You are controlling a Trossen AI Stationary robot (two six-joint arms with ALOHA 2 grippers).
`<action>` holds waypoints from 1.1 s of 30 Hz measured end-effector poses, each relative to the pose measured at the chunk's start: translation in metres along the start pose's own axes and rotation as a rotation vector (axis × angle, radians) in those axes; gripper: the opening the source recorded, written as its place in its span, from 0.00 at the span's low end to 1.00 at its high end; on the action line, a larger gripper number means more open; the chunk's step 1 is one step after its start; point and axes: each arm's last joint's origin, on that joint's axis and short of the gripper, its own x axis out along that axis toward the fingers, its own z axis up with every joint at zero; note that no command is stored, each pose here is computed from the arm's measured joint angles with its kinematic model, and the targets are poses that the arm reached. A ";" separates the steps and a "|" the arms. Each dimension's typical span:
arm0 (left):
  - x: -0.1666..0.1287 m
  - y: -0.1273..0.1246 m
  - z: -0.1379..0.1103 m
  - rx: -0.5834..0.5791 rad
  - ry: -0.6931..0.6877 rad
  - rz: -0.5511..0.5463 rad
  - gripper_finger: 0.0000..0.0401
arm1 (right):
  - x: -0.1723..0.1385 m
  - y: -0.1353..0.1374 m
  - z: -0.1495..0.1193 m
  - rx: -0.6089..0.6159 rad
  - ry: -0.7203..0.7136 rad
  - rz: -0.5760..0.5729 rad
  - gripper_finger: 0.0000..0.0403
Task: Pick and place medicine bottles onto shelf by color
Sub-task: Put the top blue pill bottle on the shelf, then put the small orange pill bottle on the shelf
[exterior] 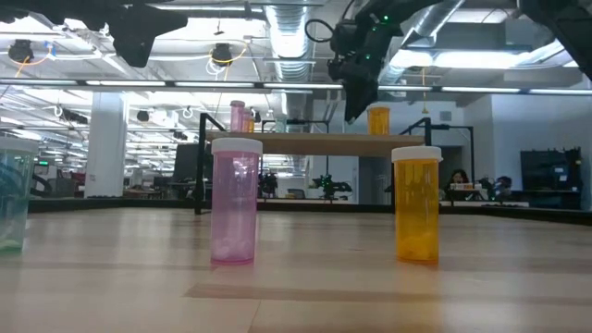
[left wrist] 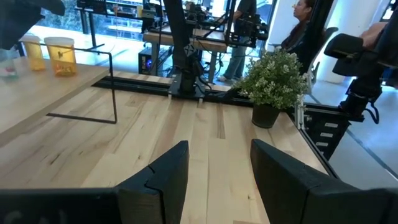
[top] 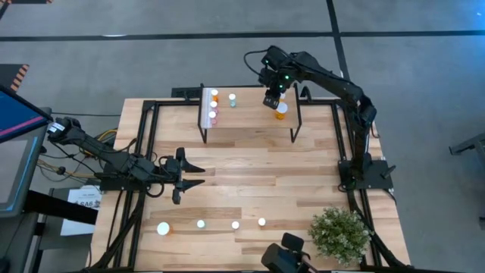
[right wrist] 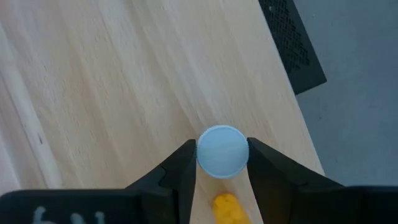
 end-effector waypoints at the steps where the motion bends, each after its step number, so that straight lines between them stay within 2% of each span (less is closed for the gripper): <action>1: 0.000 0.000 0.000 0.000 0.000 0.000 0.40 | 0.000 0.001 0.001 -0.002 -0.005 -0.001 0.41; 10: 0.000 0.000 0.000 0.001 0.001 0.001 0.40 | 0.000 0.001 0.001 0.006 -0.003 -0.009 0.61; 16: 0.000 0.000 -0.001 -0.001 0.007 0.002 0.40 | -0.012 0.003 -0.002 0.012 -0.004 -0.013 0.63; 25: 0.000 0.000 -0.001 -0.008 0.012 0.004 0.40 | -0.059 0.009 0.004 0.011 -0.062 -0.024 0.63; 33: 0.000 0.000 -0.002 -0.016 0.018 -0.004 0.40 | -0.121 0.042 -0.001 -0.077 -0.259 -0.035 0.63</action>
